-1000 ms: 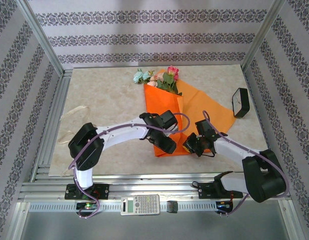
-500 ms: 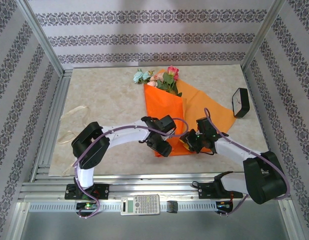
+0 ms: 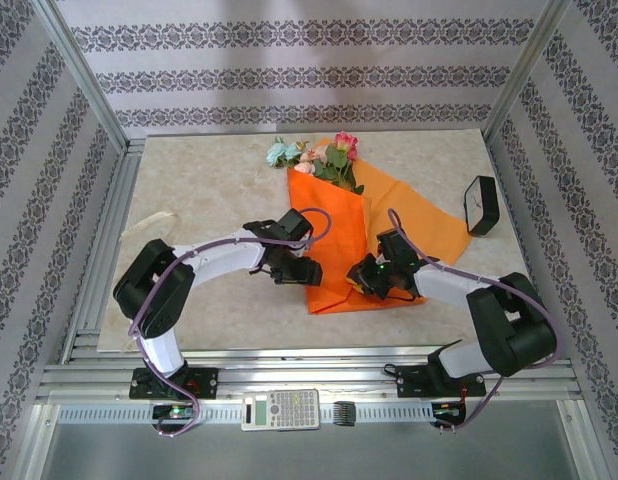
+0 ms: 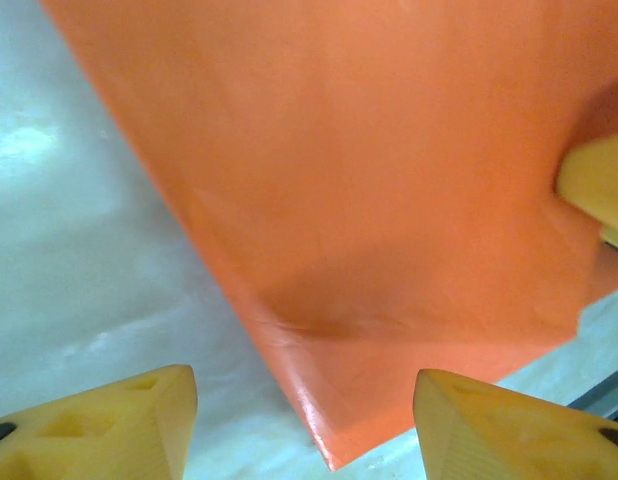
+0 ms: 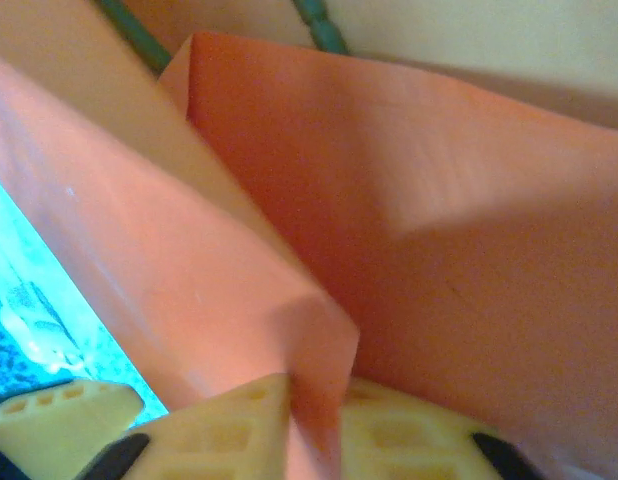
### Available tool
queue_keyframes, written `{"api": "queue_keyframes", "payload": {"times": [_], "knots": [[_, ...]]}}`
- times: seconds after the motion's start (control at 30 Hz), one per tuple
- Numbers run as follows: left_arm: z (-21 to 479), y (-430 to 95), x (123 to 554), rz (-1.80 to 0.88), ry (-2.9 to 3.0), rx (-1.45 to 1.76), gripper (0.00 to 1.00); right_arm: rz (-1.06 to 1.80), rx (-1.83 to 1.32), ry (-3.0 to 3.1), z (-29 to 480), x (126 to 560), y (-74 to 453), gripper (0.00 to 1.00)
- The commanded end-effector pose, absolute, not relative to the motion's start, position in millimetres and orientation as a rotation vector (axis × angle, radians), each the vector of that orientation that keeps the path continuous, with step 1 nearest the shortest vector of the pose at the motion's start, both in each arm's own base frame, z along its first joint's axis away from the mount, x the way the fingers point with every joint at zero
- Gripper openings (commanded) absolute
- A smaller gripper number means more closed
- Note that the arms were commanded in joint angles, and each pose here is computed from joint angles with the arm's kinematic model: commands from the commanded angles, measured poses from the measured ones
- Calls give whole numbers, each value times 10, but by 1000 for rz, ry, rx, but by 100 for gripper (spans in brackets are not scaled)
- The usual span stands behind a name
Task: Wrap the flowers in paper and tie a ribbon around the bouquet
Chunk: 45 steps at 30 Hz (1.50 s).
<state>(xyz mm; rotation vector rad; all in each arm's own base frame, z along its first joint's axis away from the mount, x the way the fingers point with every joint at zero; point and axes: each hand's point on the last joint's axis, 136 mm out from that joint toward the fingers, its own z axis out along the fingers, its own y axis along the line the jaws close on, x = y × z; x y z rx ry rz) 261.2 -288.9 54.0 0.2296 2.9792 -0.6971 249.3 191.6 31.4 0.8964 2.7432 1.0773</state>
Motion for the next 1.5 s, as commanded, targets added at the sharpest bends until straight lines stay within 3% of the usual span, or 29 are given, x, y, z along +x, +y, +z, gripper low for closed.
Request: {"api": "queue_keyframes", "payload": {"times": [0.0, 0.17, 0.37, 0.87, 1.2, 1.47], "knots": [[649, -2942, 2695, -807, 2941, 137, 61, 1074, 845, 2722, 441, 2509, 1947, 0], [566, -2884, 2825, -793, 2953, 28, 67, 1023, 813, 2723, 655, 2385, 1881, 0], [482, -2857, 3182, -863, 2915, -111, 67, 978, 847, 2797, 502, 2154, 1808, 0], [457, -2854, 4184, -1072, 2756, -233, 59, 724, 776, 2877, 40, 2072, 1534, 0], [462, -2940, 4495, -1098, 2725, -221, 45, 701, 817, 2849, 31, 2090, 1431, 0], [505, -2752, 4805, -1003, 2683, -248, 6, 742, 809, 2834, 223, 2165, 1443, 0]]}}
